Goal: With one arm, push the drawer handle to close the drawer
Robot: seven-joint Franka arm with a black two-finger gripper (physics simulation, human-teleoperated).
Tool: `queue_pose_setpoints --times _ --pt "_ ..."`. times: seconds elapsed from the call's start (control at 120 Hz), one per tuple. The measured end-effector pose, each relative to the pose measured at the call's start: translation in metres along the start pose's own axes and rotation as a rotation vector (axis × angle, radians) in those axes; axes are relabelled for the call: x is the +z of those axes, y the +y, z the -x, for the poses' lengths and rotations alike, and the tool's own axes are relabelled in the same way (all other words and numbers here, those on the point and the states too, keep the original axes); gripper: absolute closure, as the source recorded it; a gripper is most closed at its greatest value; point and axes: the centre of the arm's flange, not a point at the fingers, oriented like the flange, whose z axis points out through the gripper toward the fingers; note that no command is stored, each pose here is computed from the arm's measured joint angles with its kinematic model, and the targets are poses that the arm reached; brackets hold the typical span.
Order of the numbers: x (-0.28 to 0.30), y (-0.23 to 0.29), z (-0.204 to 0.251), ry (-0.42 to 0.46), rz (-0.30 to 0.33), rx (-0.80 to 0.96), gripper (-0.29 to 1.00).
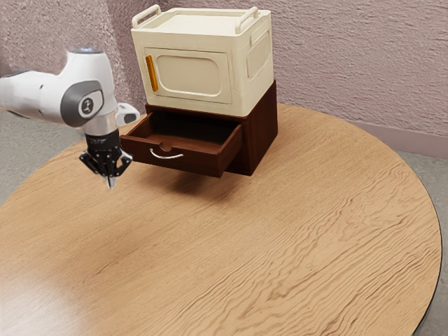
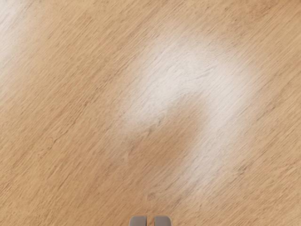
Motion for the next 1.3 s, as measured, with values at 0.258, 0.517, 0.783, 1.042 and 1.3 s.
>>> queue_pose_setpoints --times 0.258,0.517,0.783,1.042,1.3 --pt "0.005 0.031 -0.036 0.111 -0.009 0.03 0.78" --pt "-0.006 0.066 -0.048 0.214 -0.011 0.095 0.79" --pt "0.012 0.078 -0.067 0.26 -0.031 0.115 0.79" --pt "0.016 0.082 -0.096 0.349 -0.033 0.117 0.79" --pt "0.018 0.094 -0.123 0.469 -0.011 0.129 0.79"
